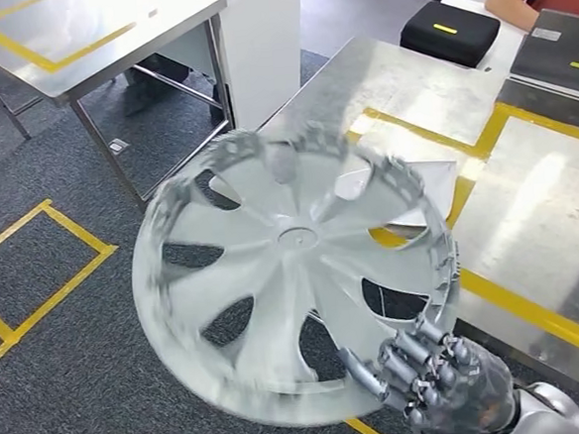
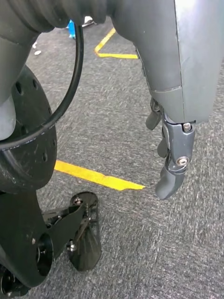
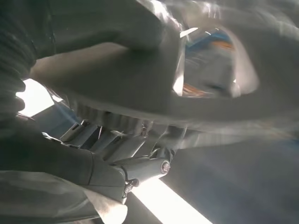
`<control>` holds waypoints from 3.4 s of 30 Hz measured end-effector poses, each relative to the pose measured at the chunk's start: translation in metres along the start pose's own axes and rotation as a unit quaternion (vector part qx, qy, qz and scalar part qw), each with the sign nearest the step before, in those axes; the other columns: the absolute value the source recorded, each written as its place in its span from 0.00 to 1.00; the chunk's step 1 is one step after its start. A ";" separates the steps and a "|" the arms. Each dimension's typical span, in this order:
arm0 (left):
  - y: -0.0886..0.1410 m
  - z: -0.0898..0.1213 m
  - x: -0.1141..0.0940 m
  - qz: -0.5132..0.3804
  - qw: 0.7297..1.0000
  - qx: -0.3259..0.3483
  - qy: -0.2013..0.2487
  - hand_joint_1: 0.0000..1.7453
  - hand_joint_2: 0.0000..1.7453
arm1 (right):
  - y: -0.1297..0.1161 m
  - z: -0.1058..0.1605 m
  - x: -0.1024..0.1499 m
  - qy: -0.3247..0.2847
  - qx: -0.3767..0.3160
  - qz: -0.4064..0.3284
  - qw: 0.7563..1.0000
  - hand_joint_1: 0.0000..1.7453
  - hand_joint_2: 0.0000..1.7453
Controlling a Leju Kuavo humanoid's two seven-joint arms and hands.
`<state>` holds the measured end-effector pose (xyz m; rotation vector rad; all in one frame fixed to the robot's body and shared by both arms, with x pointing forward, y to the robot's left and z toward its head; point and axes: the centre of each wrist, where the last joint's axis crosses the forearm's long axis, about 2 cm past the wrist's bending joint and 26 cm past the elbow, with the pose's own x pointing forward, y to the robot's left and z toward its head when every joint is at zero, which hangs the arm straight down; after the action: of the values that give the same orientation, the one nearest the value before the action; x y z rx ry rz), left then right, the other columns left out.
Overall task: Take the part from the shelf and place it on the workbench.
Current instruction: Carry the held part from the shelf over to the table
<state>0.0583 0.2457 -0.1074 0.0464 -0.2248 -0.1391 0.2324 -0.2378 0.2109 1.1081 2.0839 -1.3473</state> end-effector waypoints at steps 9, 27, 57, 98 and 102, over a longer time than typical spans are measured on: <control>-0.002 0.000 0.001 -0.006 1.000 -0.007 -0.002 0.00 1.00 | -0.017 0.036 0.003 0.176 0.055 0.037 0.982 1.00 1.00; -0.016 0.002 0.004 -0.011 1.000 -0.021 -0.007 0.00 1.00 | -0.019 0.038 0.007 0.217 0.062 0.039 0.973 1.00 1.00; -0.015 0.002 0.005 -0.010 1.000 -0.016 -0.007 0.00 1.00 | -0.015 0.038 0.004 0.221 0.063 0.040 0.972 1.00 1.00; -0.009 0.001 -0.002 -0.001 1.000 -0.016 0.011 0.00 1.00 | -0.011 0.120 -0.034 0.254 0.182 0.097 0.945 1.00 1.00; -0.008 0.001 -0.002 -0.001 1.000 -0.016 0.011 0.00 1.00 | -0.008 0.128 -0.041 0.276 0.189 0.105 0.937 1.00 1.00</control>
<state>0.0549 0.2383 -0.1072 0.0168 -0.2006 -0.1450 0.2412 -0.3700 0.1874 2.0092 2.0132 -1.4894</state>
